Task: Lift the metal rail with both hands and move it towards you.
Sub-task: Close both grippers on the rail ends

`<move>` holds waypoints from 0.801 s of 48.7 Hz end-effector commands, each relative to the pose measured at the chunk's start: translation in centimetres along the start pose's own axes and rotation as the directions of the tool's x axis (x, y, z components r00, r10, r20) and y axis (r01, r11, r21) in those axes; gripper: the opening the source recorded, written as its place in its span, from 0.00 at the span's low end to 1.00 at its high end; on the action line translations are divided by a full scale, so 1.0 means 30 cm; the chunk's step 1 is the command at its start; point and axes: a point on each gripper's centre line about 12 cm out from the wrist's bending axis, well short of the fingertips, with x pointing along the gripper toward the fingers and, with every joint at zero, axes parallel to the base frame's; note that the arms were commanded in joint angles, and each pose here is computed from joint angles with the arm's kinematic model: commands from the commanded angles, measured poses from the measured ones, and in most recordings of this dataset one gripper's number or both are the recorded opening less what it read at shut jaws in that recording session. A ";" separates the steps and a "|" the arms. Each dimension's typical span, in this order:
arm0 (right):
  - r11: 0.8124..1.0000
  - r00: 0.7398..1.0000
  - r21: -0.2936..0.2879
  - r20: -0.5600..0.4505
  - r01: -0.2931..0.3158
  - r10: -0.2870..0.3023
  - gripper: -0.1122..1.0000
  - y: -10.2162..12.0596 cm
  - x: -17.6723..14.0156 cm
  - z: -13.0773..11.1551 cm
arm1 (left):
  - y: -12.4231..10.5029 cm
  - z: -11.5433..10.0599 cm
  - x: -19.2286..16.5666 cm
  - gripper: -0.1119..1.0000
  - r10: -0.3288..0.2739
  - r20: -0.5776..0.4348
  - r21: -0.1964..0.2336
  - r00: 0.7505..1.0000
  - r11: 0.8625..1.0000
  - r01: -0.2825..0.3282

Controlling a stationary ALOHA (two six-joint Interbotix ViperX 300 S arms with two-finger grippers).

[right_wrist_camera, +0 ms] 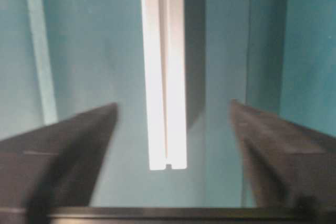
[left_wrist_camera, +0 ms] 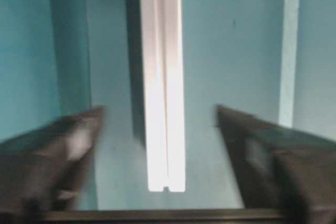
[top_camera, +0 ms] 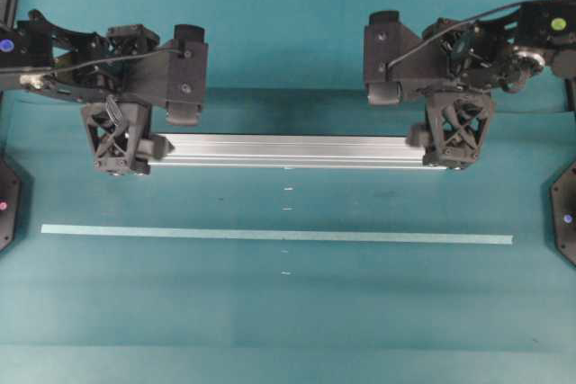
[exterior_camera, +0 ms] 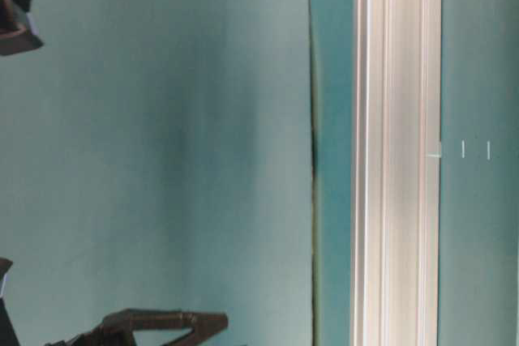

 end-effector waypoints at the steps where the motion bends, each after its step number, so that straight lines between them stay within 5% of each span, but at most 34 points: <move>1: 1.000 1.000 -0.010 0.006 0.023 -0.023 0.97 -0.009 0.033 -0.008 | 0.015 0.006 0.002 0.98 0.017 0.036 -0.007 0.999 1.000 -0.017; 39: 0.998 1.000 0.063 0.010 0.019 -0.020 0.99 -0.011 0.194 -0.034 | 0.020 -0.098 0.197 0.98 0.018 0.003 -0.057 1.000 0.998 -0.018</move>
